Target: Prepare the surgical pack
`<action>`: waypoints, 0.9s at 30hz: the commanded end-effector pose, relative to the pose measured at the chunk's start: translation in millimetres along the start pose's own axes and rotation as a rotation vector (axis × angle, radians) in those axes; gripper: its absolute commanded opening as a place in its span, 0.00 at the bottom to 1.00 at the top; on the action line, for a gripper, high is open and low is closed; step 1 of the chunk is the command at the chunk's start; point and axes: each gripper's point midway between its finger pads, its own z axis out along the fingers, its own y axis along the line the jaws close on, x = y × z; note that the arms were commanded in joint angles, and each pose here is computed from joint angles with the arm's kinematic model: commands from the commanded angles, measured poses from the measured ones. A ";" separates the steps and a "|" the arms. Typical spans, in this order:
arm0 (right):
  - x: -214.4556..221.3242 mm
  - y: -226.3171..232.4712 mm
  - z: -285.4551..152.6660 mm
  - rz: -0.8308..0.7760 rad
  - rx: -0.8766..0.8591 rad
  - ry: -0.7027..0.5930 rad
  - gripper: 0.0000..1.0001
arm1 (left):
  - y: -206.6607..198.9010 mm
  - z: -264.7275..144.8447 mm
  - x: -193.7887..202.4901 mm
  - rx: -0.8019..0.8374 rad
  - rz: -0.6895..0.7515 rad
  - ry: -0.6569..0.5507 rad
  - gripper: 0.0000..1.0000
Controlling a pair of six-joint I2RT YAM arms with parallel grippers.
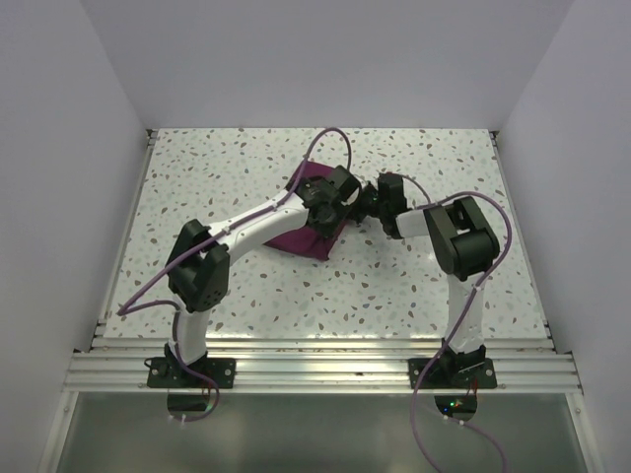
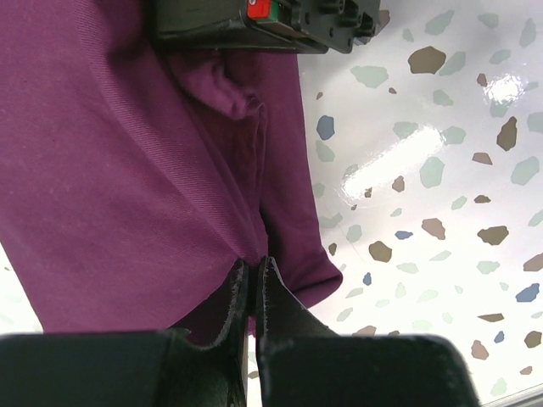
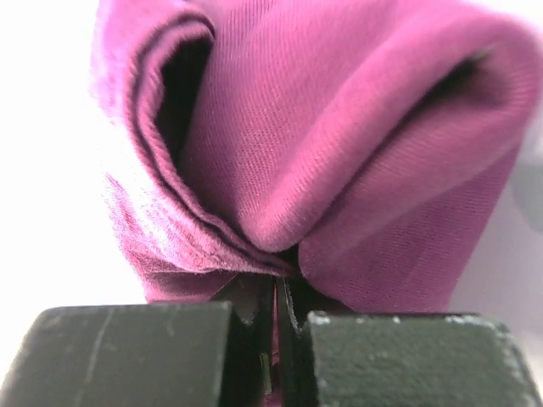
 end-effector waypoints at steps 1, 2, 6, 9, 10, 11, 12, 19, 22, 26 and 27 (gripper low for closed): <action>-45.7 4.2 7.5 -0.017 -0.030 -0.203 0.00 | -16.9 -36.5 -22.4 0.090 -0.012 -0.104 0.00; -51.9 6.5 11.8 -0.015 -0.021 -0.212 0.00 | -17.1 -36.8 -23.0 0.094 -0.015 -0.103 0.00; -79.8 -1.3 11.5 -0.001 0.022 -0.267 0.00 | -18.6 -37.1 -22.1 0.102 -0.015 -0.097 0.00; -86.9 7.5 13.1 -0.036 0.037 -0.210 0.00 | -18.5 -35.9 -19.6 0.100 -0.020 -0.088 0.00; -88.9 13.3 14.9 -0.049 0.035 -0.193 0.00 | -18.5 -36.2 -19.4 0.099 -0.029 -0.088 0.00; -87.1 8.2 13.6 -0.056 0.061 -0.171 0.00 | -16.8 -36.5 -19.8 0.093 -0.034 -0.092 0.00; -80.7 10.8 11.7 -0.068 0.060 -0.136 0.00 | -14.8 -35.4 -20.1 0.089 -0.041 -0.093 0.00; -38.3 1.1 -22.7 -0.181 0.185 0.069 0.02 | -1.7 -31.6 -20.9 0.086 -0.087 -0.090 0.00; -35.8 -5.0 -46.2 -0.184 0.224 0.073 0.01 | 2.8 -31.4 -21.5 0.089 -0.099 -0.089 0.00; -39.0 -3.8 -72.3 -0.253 0.254 0.069 0.01 | 4.8 -28.8 -20.2 0.092 -0.101 -0.082 0.00; -40.5 0.8 -78.1 -0.270 0.252 0.064 0.01 | 4.6 -29.1 -21.1 0.094 -0.100 -0.085 0.00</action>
